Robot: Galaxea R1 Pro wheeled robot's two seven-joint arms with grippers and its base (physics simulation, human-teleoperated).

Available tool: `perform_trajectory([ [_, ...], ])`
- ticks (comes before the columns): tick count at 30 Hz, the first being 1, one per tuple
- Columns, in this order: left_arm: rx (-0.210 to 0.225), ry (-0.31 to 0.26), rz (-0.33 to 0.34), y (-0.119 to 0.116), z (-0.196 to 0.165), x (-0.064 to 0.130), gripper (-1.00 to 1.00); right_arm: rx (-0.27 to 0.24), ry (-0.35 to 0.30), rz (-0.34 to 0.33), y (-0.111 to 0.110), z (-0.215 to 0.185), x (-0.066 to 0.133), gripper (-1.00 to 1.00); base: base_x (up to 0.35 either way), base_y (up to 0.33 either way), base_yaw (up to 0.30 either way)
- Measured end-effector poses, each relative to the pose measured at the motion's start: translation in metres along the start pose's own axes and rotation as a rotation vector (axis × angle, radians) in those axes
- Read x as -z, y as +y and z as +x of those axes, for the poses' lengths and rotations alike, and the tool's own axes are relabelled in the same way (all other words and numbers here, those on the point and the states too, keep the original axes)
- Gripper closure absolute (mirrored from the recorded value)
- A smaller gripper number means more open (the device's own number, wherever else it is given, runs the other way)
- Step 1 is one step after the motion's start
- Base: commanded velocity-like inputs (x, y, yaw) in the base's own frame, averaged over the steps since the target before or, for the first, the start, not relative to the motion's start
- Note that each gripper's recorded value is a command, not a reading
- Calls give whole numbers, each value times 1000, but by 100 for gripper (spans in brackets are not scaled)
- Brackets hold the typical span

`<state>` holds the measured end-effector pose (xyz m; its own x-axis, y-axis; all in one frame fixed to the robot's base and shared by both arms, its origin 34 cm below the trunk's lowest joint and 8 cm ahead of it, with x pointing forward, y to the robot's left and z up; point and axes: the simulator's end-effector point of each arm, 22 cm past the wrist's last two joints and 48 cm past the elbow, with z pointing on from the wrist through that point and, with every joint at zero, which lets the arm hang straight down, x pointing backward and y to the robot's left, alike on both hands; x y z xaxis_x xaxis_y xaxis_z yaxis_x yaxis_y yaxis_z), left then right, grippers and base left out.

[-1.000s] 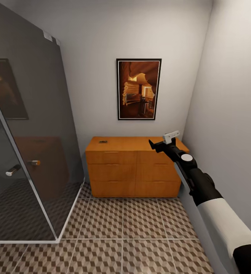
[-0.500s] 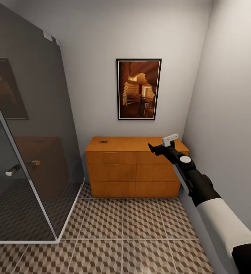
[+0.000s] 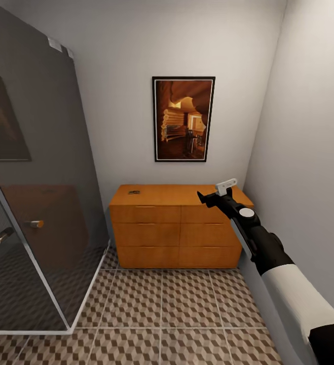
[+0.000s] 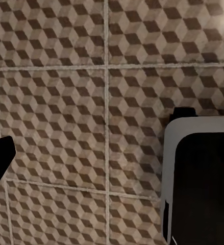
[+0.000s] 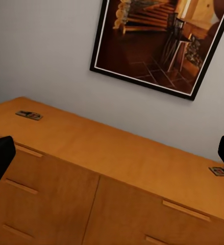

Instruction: Take the four mousetraps from the cabinet in the bathroom and place them on the bathroom floor. Make sure all four end up on the same floor surface, and ensure that at least two of them are either under or directly next to the same bathroom sink.

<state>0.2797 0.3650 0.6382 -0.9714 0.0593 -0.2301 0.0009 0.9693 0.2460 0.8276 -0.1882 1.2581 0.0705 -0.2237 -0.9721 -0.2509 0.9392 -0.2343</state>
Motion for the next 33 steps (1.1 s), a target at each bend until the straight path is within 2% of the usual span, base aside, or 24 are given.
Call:
perform_trajectory([
  [13,0,1,0,0,0,0,-100,2,-2,-12,3,0,0,-100,305,-74,0],
  [18,0,1,-1,1,0,0,-100,5,-1,-82,17,0,1,-100,306,-74,0],
  [22,0,1,-1,1,0,0,-100,6,0,-105,22,0,1,-100,260,-74,0],
  [33,0,1,0,0,0,0,-100,5,1,-116,25,1,1,-100,74,-23,14],
])
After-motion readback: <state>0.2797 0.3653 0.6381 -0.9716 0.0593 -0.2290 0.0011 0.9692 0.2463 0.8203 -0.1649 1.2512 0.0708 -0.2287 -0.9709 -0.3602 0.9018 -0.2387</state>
